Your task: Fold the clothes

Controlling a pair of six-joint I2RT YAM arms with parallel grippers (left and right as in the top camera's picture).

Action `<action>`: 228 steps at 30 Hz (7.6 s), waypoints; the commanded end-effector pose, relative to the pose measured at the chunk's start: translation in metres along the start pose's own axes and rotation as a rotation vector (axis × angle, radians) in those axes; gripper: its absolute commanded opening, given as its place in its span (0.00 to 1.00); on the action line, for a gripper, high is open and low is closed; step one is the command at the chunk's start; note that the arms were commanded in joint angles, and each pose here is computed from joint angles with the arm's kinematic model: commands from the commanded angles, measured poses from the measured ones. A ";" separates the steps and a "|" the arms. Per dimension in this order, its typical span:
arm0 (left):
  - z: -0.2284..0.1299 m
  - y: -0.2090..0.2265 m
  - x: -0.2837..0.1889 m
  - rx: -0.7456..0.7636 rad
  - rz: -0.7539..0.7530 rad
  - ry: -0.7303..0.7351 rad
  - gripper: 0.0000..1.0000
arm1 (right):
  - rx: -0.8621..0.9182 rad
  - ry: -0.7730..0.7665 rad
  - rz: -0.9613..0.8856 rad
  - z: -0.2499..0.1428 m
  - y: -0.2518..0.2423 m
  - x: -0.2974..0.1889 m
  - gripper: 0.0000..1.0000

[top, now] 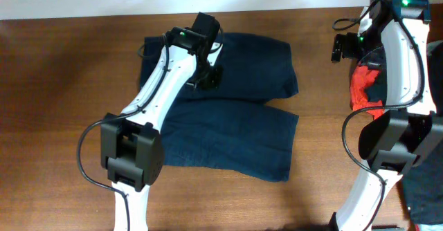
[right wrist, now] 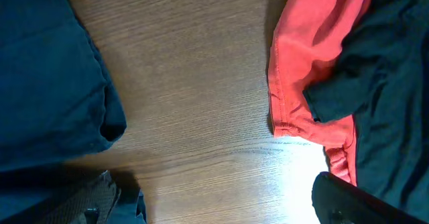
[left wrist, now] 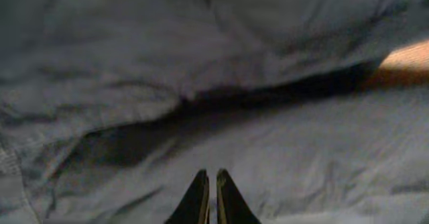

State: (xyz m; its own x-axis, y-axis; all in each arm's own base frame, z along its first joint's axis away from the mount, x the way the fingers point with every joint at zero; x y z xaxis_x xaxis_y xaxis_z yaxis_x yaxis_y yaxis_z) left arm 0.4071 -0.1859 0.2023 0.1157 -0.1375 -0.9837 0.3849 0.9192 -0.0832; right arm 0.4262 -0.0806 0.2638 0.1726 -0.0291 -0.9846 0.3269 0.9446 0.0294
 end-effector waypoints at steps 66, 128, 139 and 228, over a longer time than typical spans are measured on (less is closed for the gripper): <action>-0.124 0.112 -0.072 -0.390 0.016 0.256 0.69 | 0.012 -0.012 -0.012 0.000 -0.003 -0.005 0.99; -0.110 0.152 -0.009 -0.503 0.087 -0.026 0.98 | 0.012 -0.012 -0.012 0.000 -0.003 -0.005 0.99; -0.053 0.156 -0.019 -0.420 0.026 -0.416 0.69 | 0.012 -0.012 -0.012 0.000 -0.003 -0.005 0.99; -0.058 0.170 -0.001 -0.437 -0.114 -0.173 0.99 | 0.012 -0.012 -0.012 0.000 -0.003 -0.005 0.99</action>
State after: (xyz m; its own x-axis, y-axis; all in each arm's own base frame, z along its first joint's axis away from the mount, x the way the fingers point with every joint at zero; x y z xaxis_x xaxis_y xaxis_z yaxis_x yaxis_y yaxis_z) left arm 0.4274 -0.0030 0.1339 0.1843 -0.2294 -0.9557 -0.0401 0.9698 -0.2405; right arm 0.4258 -0.0806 0.2636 0.1700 -0.0289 -0.9850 0.3274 0.9444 0.0287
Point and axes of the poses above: each gripper's point midway between its finger pads, its own x axis out along the fingers, its own y axis along the line the jaws close on, z = x × y, the point moved 10 cm from there along -x, back along the fingers, and after that the axes turned 4 degrees about x, right-handed, at the moved point
